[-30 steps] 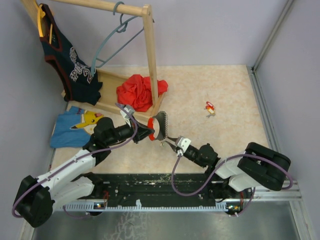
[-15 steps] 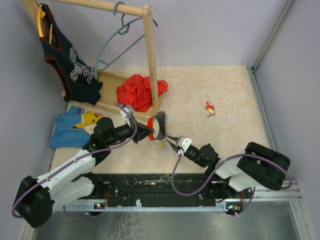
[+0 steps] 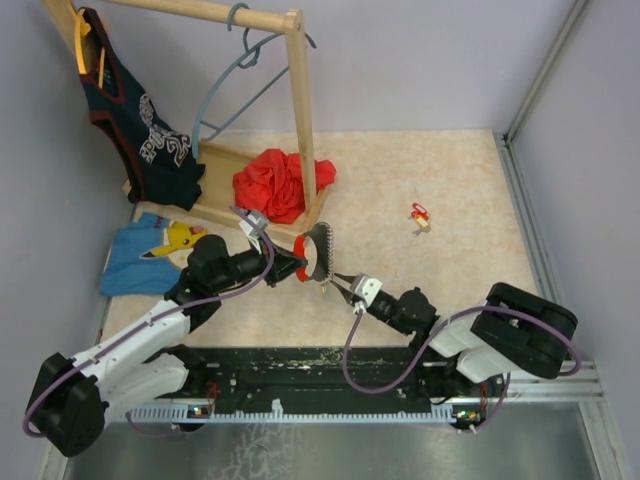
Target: Put the keys on the keyring
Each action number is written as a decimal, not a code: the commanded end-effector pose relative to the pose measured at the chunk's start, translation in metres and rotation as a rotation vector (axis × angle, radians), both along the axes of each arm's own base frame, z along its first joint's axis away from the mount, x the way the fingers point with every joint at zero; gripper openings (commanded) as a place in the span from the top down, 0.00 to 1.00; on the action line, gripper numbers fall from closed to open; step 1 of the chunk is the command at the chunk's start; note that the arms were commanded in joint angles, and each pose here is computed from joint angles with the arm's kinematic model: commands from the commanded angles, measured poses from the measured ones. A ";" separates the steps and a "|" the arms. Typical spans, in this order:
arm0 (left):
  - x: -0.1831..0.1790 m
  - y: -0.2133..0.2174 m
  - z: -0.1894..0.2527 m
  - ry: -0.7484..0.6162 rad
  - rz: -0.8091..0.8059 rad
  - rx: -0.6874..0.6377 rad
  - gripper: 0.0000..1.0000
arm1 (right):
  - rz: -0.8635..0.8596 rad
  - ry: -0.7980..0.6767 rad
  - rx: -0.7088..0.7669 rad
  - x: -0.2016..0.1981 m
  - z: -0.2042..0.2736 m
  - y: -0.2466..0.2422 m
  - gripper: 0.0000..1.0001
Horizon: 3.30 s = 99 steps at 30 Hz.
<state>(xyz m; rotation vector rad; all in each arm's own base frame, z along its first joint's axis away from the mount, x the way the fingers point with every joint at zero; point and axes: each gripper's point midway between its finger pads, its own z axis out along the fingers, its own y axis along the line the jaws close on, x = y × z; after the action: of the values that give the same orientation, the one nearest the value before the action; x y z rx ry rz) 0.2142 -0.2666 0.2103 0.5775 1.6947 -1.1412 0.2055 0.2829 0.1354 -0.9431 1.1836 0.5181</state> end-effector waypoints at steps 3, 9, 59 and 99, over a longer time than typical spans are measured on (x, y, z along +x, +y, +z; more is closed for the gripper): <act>0.000 0.000 0.023 -0.052 0.001 -0.047 0.99 | 0.065 -0.038 0.030 -0.006 0.014 0.011 0.80; 0.000 -0.001 0.023 -0.047 -0.004 -0.054 0.99 | 0.072 -0.023 0.023 -0.006 0.011 0.013 0.81; 0.013 0.007 0.011 0.085 0.129 -0.092 1.00 | 0.042 -0.005 0.085 -0.005 0.018 0.008 1.00; 0.013 0.056 -0.056 -0.055 0.314 0.017 0.26 | 0.128 0.049 0.109 0.019 0.024 0.021 1.00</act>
<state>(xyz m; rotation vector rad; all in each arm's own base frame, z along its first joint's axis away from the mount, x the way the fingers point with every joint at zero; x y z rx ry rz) 0.2193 -0.2122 0.1324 0.1809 1.8333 -0.9710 0.2214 0.2916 0.1210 -0.9494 1.2576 0.6471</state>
